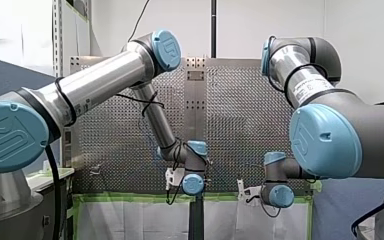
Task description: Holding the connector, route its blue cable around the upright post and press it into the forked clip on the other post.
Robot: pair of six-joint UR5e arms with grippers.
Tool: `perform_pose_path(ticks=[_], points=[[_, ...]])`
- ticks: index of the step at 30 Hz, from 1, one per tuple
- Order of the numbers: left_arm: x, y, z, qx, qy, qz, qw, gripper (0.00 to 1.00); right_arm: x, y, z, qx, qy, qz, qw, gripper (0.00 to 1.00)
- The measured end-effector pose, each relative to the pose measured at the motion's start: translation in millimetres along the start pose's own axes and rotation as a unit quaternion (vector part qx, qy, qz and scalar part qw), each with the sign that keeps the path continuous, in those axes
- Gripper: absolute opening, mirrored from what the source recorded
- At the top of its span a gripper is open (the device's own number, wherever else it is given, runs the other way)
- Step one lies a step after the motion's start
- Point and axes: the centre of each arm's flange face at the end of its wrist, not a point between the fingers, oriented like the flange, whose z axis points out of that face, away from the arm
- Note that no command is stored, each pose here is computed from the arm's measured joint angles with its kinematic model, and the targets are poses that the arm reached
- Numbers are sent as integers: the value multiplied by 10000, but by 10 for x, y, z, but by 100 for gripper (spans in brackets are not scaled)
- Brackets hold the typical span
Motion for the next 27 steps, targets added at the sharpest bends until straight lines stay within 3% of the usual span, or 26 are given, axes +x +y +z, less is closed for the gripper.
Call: perform_pose_path(ticks=[20, 21, 27], points=[[-32, -42, 7, -13, -160, -97, 9998, 29, 4, 37, 5, 41, 9, 29, 10000, 0], [-36, -49, 6, -11, -177, -108, 9998, 20, 6, 38, 6, 45, 10, 30, 10000, 0], [-45, -67, 6, 16, -216, -131, 9997, 14, 8, 37, 7, 68, 12, 32, 10000, 0]])
